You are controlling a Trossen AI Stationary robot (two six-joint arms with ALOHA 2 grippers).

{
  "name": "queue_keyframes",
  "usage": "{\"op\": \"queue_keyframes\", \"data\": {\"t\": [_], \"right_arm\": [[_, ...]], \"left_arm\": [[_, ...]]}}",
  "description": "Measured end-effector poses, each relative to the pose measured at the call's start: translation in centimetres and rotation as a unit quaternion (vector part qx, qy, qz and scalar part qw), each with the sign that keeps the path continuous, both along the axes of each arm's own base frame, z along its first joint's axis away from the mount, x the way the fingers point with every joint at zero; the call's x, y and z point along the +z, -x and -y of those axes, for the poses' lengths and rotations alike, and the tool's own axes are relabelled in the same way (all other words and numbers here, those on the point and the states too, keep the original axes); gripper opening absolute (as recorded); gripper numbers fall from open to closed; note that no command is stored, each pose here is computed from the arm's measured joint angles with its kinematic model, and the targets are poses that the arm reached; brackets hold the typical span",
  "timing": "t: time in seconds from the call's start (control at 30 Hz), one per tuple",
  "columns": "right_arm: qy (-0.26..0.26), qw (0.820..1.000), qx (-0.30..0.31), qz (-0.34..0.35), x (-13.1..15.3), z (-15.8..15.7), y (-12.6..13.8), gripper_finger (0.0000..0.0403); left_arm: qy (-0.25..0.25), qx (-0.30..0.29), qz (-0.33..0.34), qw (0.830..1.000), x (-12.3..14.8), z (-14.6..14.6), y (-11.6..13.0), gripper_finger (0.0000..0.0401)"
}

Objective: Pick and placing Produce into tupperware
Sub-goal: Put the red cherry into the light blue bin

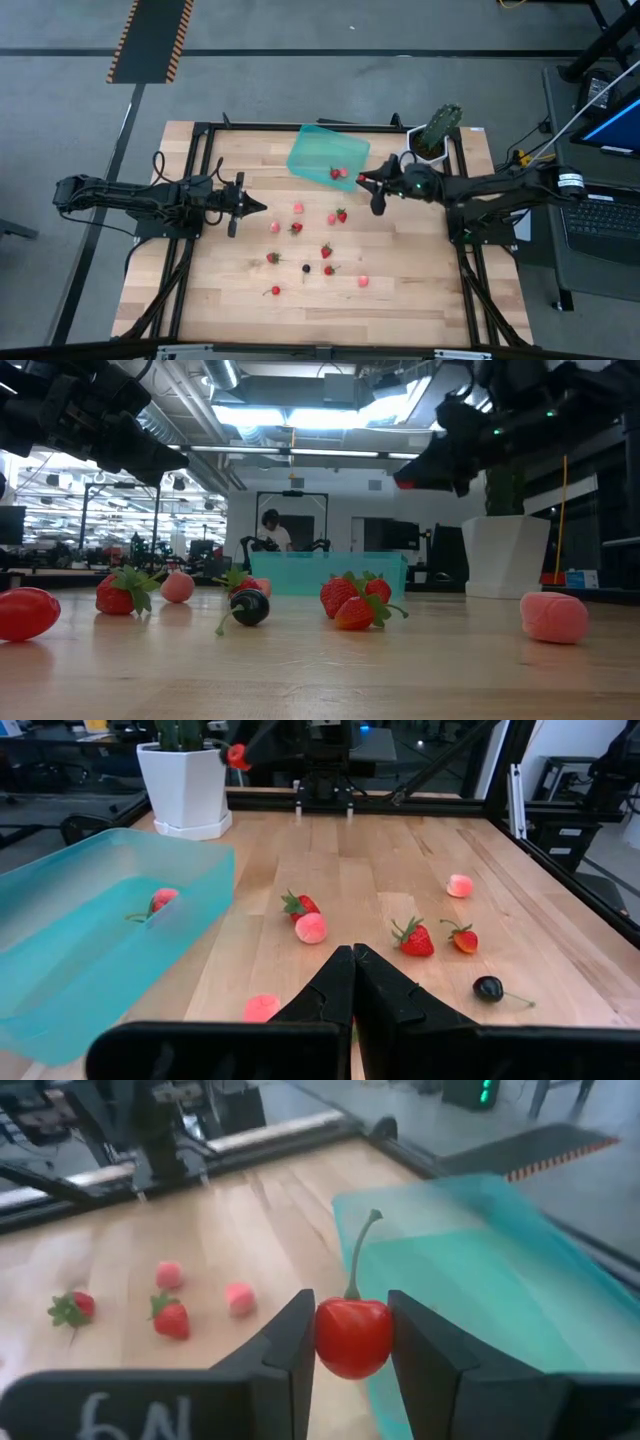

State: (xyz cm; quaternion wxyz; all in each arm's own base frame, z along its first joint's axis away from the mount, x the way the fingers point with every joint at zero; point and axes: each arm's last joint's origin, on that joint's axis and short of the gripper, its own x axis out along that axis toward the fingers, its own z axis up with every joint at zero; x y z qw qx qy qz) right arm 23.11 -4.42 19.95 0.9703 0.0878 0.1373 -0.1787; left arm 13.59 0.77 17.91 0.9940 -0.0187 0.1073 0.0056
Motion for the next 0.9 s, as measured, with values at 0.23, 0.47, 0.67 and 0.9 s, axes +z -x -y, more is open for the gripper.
{"op": "queue_keyframes", "data": {"t": [0.23, 0.47, 0.67, 0.9], "right_arm": [[-0.037, 0.999, 0.003, -0.035, -1.4, 2.5, -1.3, 0.0109], [-0.059, 0.994, 0.012, -0.091, -1.3, 5.5, -4.4, 0.0109], [-0.074, 0.978, 0.0, -0.192, -0.8, 8.0, -6.6, 0.0109], [-0.091, 0.959, -0.007, -0.27, -0.6, 10.3, -7.9, 0.0109]], "left_arm": [[0.0, 0.0, -0.001, 1.0, 0.0, 0.0, 0.0, 0.0], [0.0, 0.0, -0.001, 1.0, 0.0, 0.0, 0.0, 0.0], [0.0, 0.0, -0.003, 1.0, -0.1, 0.0, 0.0, 0.0], [0.0, 0.0, -0.004, 1.0, -0.1, 0.0, 0.0, 0.0]]}}
